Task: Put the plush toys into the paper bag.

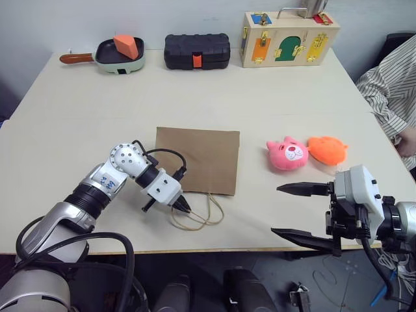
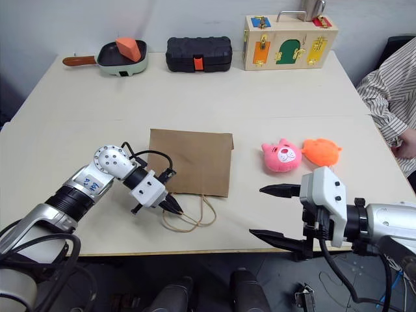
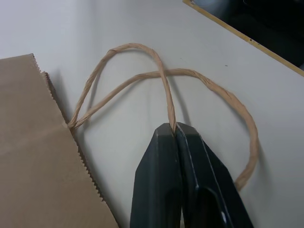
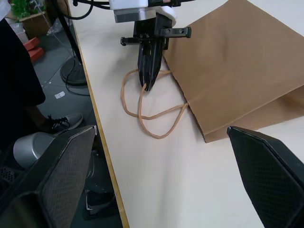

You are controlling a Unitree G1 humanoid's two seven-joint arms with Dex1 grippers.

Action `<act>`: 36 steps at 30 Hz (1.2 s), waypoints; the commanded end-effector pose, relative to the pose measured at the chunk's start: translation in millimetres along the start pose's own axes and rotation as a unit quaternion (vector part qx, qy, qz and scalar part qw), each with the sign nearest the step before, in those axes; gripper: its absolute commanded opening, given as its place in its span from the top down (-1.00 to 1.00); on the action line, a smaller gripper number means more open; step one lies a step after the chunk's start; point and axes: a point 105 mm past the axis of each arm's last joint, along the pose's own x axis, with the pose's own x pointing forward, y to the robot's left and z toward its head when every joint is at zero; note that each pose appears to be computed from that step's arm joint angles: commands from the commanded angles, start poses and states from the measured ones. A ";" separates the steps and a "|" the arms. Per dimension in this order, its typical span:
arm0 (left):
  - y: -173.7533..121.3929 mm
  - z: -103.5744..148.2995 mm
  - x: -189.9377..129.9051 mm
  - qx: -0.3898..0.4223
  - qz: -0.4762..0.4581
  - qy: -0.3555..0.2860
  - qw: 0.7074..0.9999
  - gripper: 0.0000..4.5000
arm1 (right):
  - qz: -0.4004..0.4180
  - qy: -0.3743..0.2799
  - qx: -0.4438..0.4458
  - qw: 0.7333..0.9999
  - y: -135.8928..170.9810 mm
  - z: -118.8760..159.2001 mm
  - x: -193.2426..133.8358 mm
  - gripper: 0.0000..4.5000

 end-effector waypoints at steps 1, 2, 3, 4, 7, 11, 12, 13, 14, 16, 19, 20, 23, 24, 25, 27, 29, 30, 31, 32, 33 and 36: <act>4.9 18.9 -10.6 -0.037 -0.005 -0.073 0.997 0.99 | -0.001 -0.007 -0.023 1.000 0.9 6.2 0.5 -1.00; 14.4 27.5 -14.5 -0.054 0.017 -0.104 0.993 0.99 | -0.002 -0.007 -0.026 1.000 0.5 5.5 2.0 -1.00; 21.6 34.0 -17.8 -0.067 0.033 -0.125 0.989 0.99 | -0.002 -0.006 -0.028 1.000 0.4 4.8 3.2 -1.00; 30.6 40.7 -21.8 -0.084 0.054 -0.144 0.984 0.99 | -0.003 -0.006 -0.028 1.000 0.4 3.7 4.9 -1.00; 48.8 57.7 -34.6 -0.143 0.095 -0.194 0.966 0.99 | -0.008 -0.011 -0.029 0.999 -0.9 1.1 10.5 -1.00; 57.9 69.1 -42.5 -0.163 0.122 -0.219 0.954 1.00 | -0.017 -0.020 -0.031 0.999 -5.0 -3.2 17.3 -0.47; 58.8 71.0 -43.2 -0.165 0.126 -0.223 0.952 1.00 | -0.016 -0.019 -0.034 0.999 -5.3 -5.2 19.7 -0.32; 59.9 72.8 -43.9 -0.170 0.130 -0.227 0.950 1.00 | -0.019 -0.017 -0.038 0.999 -6.9 -8.0 23.1 -0.17; 60.6 74.5 -44.3 -0.170 0.133 -0.229 0.949 1.00 | -0.022 -0.016 -0.041 0.999 -8.8 -10.8 26.9 -0.03; 61.3 76.6 -44.3 -0.170 0.136 -0.230 0.948 1.00 | -0.028 -0.013 -0.051 0.998 -13.6 -17.1 35.5 0.28; 62.6 78.5 -43.3 -0.170 0.142 -0.231 0.948 1.00 | -0.054 -0.015 -0.063 0.996 -28.4 -27.5 55.2 0.74; 62.8 78.7 -42.6 -0.170 0.143 -0.230 0.947 1.00 | -0.059 -0.018 -0.068 0.996 -32.1 -30.0 62.6 0.92; 63.1 80.6 -40.9 -0.169 0.145 -0.231 0.947 1.00 | -0.071 -0.024 -0.081 0.994 -39.3 -37.6 83.4 0.96; 63.4 81.9 -40.5 -0.168 0.144 -0.231 0.947 1.00 | -0.081 -0.030 -0.083 0.993 -42.9 -39.0 91.5 0.96; 63.6 83.0 -40.3 -0.168 0.144 -0.232 0.947 1.00 | -0.089 -0.037 -0.079 0.992 -45.7 -39.0 97.6 0.96; 63.5 84.1 -39.9 -0.168 0.144 -0.232 0.947 1.00 | -0.096 -0.052 -0.072 0.991 -48.6 -37.1 107.9 0.96; 63.4 84.5 -39.3 -0.168 0.144 -0.231 0.948 1.00 | -0.105 -0.064 -0.059 0.991 -51.9 -35.6 115.7 0.96; 63.0 84.6 -38.4 -0.167 0.143 -0.228 0.948 1.00 | -0.104 -0.073 -0.053 0.991 -51.6 -33.8 119.4 0.96; 62.5 84.8 -37.4 -0.167 0.142 -0.227 0.949 1.00 | -0.106 -0.083 -0.044 0.990 -52.2 -31.7 122.4 0.96; 61.8 84.8 -36.7 -0.167 0.141 -0.226 0.949 1.00 | -0.109 -0.090 -0.039 0.989 -53.1 -29.7 125.4 0.96; 61.4 84.8 -36.2 -0.167 0.140 -0.226 0.949 1.00 | -0.111 -0.097 -0.035 0.988 -53.9 -27.8 127.6 0.96; 61.9 85.4 -34.6 -0.167 0.140 -0.227 0.949 1.00 | -0.126 -0.098 -0.031 0.987 -61.6 -25.7 137.2 0.96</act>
